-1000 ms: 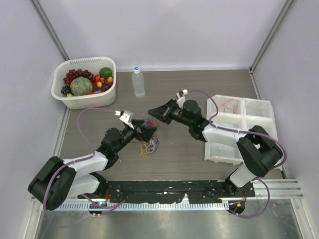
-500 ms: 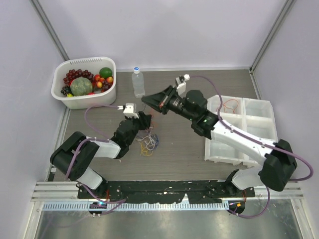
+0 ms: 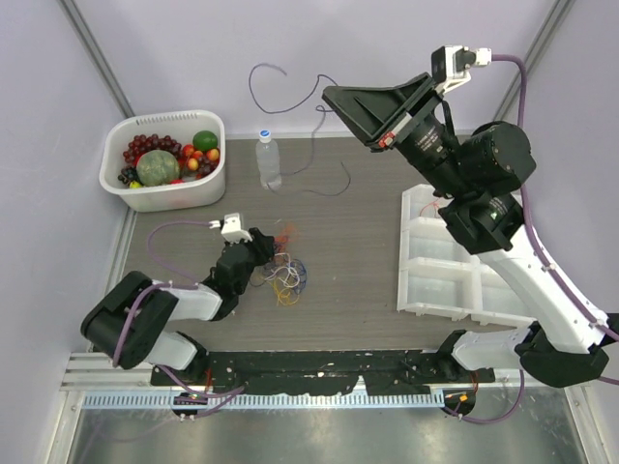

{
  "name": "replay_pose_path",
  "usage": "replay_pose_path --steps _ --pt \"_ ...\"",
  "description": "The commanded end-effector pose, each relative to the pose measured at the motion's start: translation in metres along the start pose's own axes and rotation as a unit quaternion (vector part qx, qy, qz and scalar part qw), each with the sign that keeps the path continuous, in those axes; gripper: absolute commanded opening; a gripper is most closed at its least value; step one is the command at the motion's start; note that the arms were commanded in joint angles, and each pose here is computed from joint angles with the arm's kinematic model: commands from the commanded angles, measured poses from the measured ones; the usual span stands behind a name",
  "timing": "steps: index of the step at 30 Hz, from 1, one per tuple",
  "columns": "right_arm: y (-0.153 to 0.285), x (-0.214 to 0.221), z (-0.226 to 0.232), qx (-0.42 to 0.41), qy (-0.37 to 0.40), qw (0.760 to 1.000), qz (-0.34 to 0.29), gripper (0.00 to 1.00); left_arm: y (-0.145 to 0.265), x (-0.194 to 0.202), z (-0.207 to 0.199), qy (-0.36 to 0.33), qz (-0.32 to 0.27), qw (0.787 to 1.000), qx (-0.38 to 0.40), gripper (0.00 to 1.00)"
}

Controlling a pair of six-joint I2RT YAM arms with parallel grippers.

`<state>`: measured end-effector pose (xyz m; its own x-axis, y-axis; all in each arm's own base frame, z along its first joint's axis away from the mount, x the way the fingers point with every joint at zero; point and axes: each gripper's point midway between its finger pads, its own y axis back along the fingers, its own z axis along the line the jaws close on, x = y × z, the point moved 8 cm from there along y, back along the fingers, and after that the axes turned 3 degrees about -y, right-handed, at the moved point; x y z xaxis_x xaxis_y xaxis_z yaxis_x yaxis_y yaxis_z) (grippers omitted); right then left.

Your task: Untangle the cables

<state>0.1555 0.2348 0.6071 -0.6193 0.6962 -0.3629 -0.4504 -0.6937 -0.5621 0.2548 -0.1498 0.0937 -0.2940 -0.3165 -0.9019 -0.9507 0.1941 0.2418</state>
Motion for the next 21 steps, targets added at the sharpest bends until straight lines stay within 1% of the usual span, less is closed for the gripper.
replay_pose_path --steps 1,2,5,6,7,8,9,10,11,12,13,14,15,16,17,18,19,21 --pt "0.001 -0.005 -0.023 0.066 0.05 0.997 -0.005 0.0 0.008 -0.014 0.006 -0.004 -0.01 0.999 -0.035 0.47" --pt "0.003 -0.009 -0.019 0.064 0.066 0.996 -0.011 0.01 0.01 -0.016 0.008 -0.003 -0.009 0.999 -0.044 0.48" --pt "0.012 -0.02 -0.014 0.112 0.122 0.986 -0.026 0.01 0.016 -0.021 0.008 0.005 0.003 0.999 -0.052 0.48" --pt "0.017 -0.025 -0.014 0.127 0.154 0.979 -0.037 0.01 0.019 -0.024 0.005 0.01 0.002 0.999 -0.042 0.5" --pt "0.022 -0.028 -0.018 0.155 0.166 0.973 -0.044 0.01 0.022 -0.03 0.001 0.015 0.001 0.999 -0.032 0.52" --pt "0.03 -0.033 -0.017 0.172 0.197 0.964 -0.056 0.01 0.025 -0.034 -0.003 0.022 0.006 1.0 -0.022 0.56" --pt "0.038 -0.033 -0.027 0.207 0.211 0.954 -0.053 0.01 0.029 -0.042 -0.007 0.031 0.008 0.999 -0.014 0.61" --pt "0.05 -0.039 -0.033 0.238 0.248 0.937 -0.065 0.01 0.032 -0.05 -0.014 0.038 0.011 0.999 -0.002 0.68" --pt "0.059 -0.039 -0.04 0.264 0.268 0.925 -0.061 0.01 0.037 -0.061 -0.019 0.045 0.014 0.999 0.008 0.76" --pt "0.075 -0.042 -0.05 0.298 0.295 0.905 -0.072 0.01 0.043 -0.072 -0.026 0.05 0.014 0.998 0.024 0.83" --pt "0.088 -0.043 -0.056 0.323 0.319 0.888 -0.067 0.01 0.049 -0.079 -0.031 0.051 0.022 0.998 0.039 0.88" --pt "0.104 -0.047 -0.068 0.365 0.339 0.862 -0.089 0.01 0.056 -0.089 -0.037 0.053 0.023 0.997 0.056 0.93" --pt "0.115 -0.049 -0.073 0.391 0.358 0.844 -0.087 0.01 0.063 -0.097 -0.041 0.051 0.022 0.996 0.071 0.96" --pt "0.131 -0.053 -0.078 0.42 0.373 0.821 -0.106 0.0 0.069 -0.104 -0.044 0.049 0.022 0.995 0.083 0.99" --pt "0.141 -0.055 -0.084 0.443 0.387 0.801 -0.107 0.01 0.076 -0.112 -0.046 0.048 0.017 0.995 0.091 1.0" --pt "0.154 -0.058 -0.085 0.462 0.396 0.784 -0.123 0.01 0.083 -0.117 -0.047 0.045 0.019 0.994 0.099 1.0" --pt "0.16 -0.06 -0.087 0.471 0.408 0.772 -0.124 0.01 0.091 -0.124 -0.048 0.042 0.013 0.993 0.109 1.0" --pt "0.179 -0.064 -0.084 0.486 0.423 0.75 -0.147 0.0 0.102 -0.132 -0.049 0.036 0.01 0.992 0.122 1.0"
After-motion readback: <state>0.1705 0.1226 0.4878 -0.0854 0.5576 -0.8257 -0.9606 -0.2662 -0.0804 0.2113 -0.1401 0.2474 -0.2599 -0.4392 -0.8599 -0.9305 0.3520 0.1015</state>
